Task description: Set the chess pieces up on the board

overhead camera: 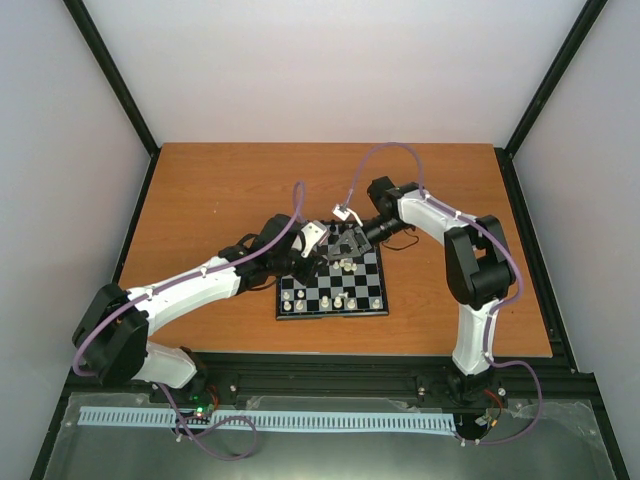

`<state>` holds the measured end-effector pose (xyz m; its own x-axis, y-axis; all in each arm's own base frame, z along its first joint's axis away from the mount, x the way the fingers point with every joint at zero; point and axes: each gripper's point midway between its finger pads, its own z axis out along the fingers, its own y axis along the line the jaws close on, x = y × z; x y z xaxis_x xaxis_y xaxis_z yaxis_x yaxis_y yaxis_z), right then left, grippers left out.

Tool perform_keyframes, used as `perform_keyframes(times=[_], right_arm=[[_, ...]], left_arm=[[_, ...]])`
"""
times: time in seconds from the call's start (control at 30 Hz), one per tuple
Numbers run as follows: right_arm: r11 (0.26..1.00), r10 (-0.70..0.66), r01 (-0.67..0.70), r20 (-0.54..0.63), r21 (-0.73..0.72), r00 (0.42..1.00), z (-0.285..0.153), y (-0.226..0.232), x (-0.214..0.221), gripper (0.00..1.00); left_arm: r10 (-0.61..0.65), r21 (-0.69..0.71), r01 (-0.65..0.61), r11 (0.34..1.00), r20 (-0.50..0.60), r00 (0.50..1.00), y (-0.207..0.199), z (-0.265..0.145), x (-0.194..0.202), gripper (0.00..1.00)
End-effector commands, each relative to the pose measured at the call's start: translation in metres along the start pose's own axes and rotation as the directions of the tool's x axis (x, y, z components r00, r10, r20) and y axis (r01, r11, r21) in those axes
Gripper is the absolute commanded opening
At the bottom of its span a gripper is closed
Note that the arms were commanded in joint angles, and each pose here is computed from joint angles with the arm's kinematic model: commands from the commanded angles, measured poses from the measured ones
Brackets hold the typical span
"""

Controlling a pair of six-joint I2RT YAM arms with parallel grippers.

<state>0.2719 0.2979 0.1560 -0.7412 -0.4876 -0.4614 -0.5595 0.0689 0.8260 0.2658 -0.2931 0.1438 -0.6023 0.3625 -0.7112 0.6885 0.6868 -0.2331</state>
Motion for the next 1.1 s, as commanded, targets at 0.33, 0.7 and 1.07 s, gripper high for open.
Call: perform_keyframes(times=[0.33,0.7,1.07], right_arm=[[0.999,0.004,-0.003,0.018,-0.053,1.000,0.003,0.003,-0.009,0.10],[0.943,-0.175,0.181,-0.047,0.279,0.983,-0.022,-0.015,-0.011,0.06],[0.647,-0.281,0.457,-0.367,0.610,0.887,-0.076,-0.035,0.031,0.07]], left_arm=[[0.031,0.029,-0.033,0.999,0.058,0.998,-0.010,-0.007,-0.014,0.11],[-0.048,-0.088,0.054,0.995,0.065,0.997,0.007,-0.023,-0.024,0.55],[-0.133,-0.401,0.135,0.906,0.033,0.991,0.045,-0.085,-0.067,1.00]])
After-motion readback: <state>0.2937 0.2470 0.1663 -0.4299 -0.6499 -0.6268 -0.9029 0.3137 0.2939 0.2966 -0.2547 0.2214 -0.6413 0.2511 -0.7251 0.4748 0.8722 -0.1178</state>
